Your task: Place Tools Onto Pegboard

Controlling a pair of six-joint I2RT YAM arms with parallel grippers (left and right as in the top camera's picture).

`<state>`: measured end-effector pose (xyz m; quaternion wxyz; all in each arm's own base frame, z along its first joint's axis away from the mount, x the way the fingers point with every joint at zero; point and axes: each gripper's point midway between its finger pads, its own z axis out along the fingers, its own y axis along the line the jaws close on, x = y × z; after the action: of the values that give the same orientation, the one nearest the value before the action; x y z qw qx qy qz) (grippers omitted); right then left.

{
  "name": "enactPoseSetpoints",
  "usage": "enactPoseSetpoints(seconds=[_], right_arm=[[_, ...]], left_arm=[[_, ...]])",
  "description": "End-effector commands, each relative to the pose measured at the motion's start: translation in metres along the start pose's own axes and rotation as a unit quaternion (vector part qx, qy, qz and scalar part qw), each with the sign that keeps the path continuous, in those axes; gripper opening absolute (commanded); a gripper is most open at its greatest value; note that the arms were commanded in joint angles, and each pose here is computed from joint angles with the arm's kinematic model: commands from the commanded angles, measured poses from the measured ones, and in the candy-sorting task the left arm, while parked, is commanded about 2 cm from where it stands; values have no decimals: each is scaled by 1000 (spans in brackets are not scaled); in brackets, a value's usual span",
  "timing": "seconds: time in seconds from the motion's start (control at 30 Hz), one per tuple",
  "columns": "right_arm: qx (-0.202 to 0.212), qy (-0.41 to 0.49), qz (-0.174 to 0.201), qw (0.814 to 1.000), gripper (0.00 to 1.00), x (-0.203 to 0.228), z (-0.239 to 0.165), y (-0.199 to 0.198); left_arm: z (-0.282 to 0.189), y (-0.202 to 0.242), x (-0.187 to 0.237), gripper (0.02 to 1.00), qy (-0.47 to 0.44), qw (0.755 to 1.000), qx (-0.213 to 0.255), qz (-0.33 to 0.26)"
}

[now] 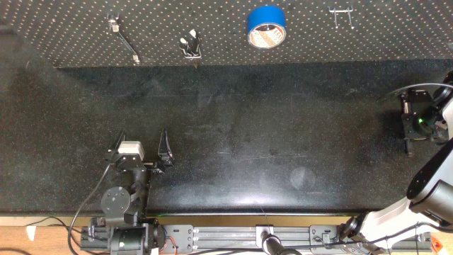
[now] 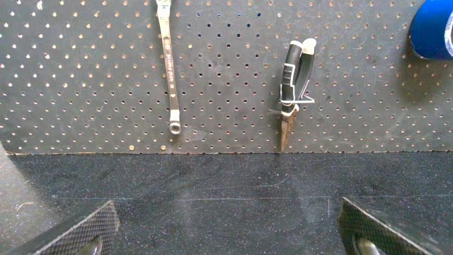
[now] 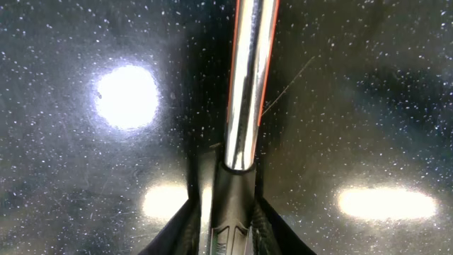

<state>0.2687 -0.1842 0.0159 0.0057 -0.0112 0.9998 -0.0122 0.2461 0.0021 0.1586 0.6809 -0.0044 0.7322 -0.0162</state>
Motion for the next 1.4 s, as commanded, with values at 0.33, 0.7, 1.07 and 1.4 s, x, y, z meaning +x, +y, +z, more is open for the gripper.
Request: enactPoseSetpoints(seconds=[0.33,0.7,1.07,1.4], right_arm=[[-13,30,4,999,77,16,17,7],[-25,-125,49,991,75,-26,-92,16],[-74,-462,112,876,75,-51,-287,73],[-64,-507,23,859,75,-109,-309,166]], left_arm=[[0,0,1,993,0,1000,-1,-3],[0,0,1,993,0,1000,-1,-3],[0,0,1,993,0,1000,-1,-3],[0,0,1,993,0,1000,-1,-3]])
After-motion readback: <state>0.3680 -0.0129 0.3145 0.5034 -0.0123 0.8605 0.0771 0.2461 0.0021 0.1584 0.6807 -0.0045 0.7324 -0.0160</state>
